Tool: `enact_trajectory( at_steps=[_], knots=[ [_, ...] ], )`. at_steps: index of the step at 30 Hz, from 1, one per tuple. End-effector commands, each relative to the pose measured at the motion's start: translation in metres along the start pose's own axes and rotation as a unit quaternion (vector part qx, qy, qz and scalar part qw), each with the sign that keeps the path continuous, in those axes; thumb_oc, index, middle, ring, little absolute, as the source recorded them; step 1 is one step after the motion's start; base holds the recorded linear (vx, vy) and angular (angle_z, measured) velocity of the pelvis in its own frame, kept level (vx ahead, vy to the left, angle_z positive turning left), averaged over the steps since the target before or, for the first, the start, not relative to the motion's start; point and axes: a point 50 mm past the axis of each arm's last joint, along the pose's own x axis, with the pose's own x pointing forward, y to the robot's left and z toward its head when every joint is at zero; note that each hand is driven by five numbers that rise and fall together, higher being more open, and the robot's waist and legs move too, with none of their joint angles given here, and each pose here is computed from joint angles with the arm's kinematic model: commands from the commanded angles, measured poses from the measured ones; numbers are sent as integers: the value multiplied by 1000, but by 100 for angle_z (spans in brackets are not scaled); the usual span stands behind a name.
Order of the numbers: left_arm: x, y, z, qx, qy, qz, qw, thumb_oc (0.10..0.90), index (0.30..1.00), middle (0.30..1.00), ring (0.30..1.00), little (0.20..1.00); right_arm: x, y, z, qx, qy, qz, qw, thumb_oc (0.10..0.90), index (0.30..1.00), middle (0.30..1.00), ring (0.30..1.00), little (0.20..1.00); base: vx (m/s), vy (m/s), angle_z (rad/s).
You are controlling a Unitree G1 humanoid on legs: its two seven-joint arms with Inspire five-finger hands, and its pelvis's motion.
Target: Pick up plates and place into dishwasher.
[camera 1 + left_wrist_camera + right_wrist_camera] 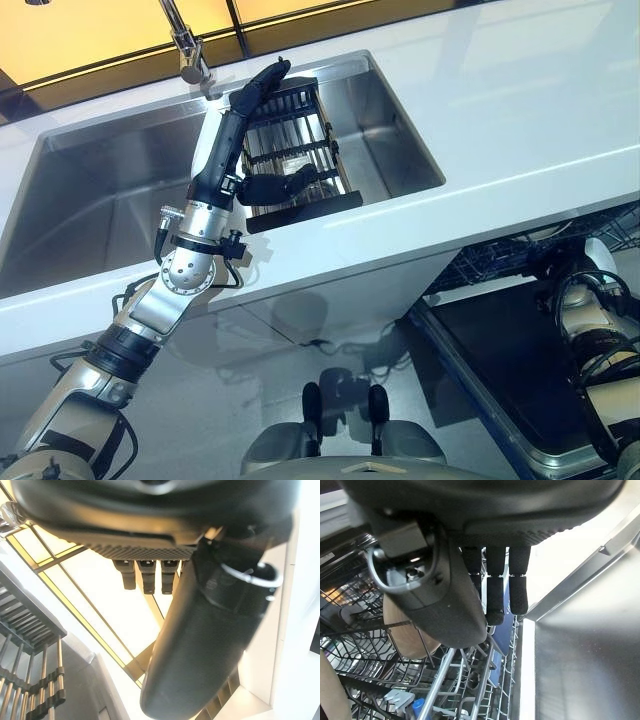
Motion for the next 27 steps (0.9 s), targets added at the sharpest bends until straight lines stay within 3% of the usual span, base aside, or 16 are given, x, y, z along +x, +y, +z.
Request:
enact_trajectory(
  at_steps=[1,9,14,15,16,27],
  knots=[
    [20,13,26,-20,-98,42,994,800,900,900,900,900,-6,-54,118,56,-253,-87,962,100,300,300,300,200,0,0,0],
    [12,12,26,-24,-92,46,994,800,900,900,900,900,-10,-22,68,-53,-209,-31,976,100,300,300,300,200,14,45,-6],
    [6,14,28,-25,-93,56,994,800,900,900,900,900,-19,-11,28,-77,-172,-8,982,100,300,300,300,200,-1,58,-13],
    [5,14,28,-24,-93,58,994,800,900,900,900,900,-21,-9,20,-76,-166,-5,983,182,371,371,371,282,-7,58,-10],
    [3,14,29,-24,-93,59,994,800,900,900,900,900,-24,-8,13,-72,-160,-5,984,800,900,900,900,900,-9,49,-12],
    [-11,18,27,-24,-88,80,993,800,900,900,900,900,-59,-13,-25,-31,-174,-26,984,800,900,900,900,900,-11,75,-17]
  ],
)
